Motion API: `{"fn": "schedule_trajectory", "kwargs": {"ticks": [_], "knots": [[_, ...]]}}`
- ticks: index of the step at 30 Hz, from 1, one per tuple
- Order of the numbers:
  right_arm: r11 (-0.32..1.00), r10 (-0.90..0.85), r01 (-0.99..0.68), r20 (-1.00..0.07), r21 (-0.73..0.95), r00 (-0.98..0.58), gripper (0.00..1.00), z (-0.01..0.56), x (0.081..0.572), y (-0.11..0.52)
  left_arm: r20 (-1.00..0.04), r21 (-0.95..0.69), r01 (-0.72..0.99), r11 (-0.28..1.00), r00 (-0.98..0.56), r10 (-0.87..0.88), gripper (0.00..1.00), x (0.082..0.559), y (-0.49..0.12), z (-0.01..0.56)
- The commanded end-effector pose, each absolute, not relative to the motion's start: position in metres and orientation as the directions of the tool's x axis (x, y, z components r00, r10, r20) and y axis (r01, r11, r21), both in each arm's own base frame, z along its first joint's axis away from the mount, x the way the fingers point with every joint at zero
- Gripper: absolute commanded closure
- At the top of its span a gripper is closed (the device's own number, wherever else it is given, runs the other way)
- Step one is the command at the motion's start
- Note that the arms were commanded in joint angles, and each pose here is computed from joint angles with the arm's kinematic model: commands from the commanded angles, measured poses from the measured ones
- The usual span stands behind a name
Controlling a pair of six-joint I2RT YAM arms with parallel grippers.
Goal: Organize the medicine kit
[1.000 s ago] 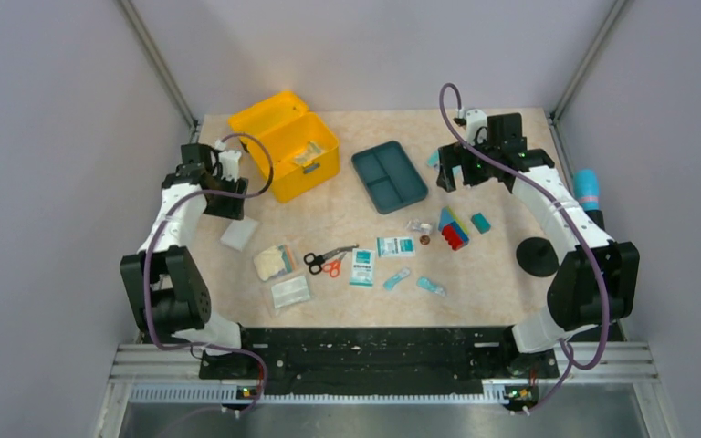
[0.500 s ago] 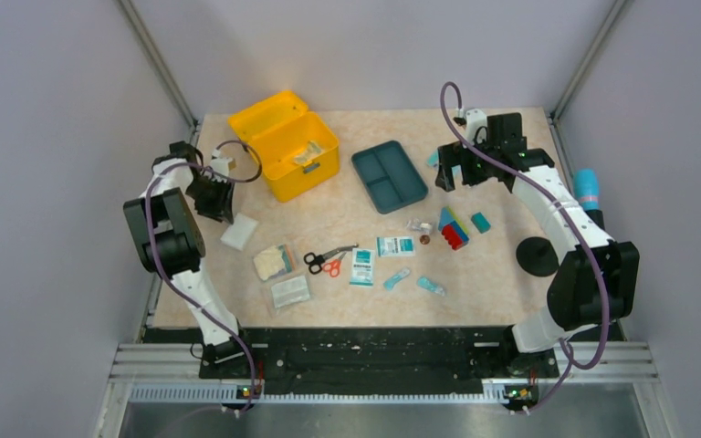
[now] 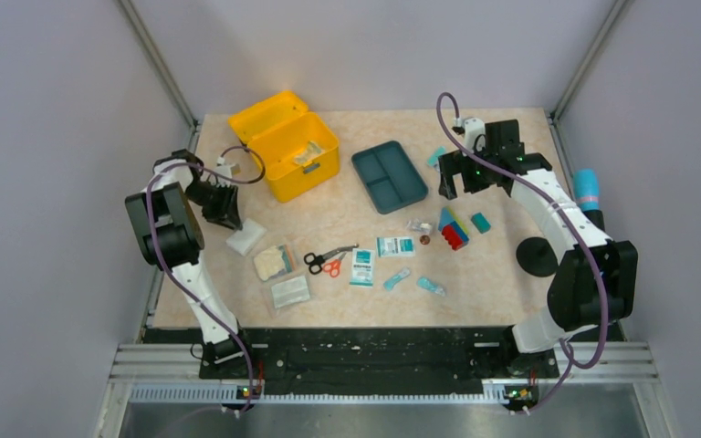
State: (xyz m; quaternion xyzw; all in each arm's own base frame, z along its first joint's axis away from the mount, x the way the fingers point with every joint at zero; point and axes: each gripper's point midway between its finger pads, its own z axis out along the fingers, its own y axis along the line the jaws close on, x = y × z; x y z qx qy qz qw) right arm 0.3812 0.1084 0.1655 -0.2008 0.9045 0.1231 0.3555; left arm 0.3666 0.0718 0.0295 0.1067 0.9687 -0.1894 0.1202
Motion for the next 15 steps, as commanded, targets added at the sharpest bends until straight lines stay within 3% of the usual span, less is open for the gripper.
{"fn": "schedule_trajectory", "kwargs": {"ticks": [1, 12, 15], "knots": [[0.88, -0.285, -0.471, -0.731, 0.057, -0.621, 0.04, 0.183, 0.381, 0.112, -0.246, -0.448, 0.255, 0.857, -0.957, 0.156, 0.59, 0.346, 0.051, 0.031], [0.877, -0.279, -0.476, -0.733, 0.069, -0.621, 0.04, 0.184, 0.384, 0.115, -0.286, -0.509, 0.327, 0.797, -0.937, 0.202, 0.57, 0.329, 0.035, 0.042], [0.875, -0.279, -0.478, -0.73, 0.074, -0.624, 0.04, 0.181, 0.383, 0.116, -0.287, -0.485, 0.344, 0.804, -0.931, 0.226, 0.61, 0.327, 0.038, 0.039]]}}
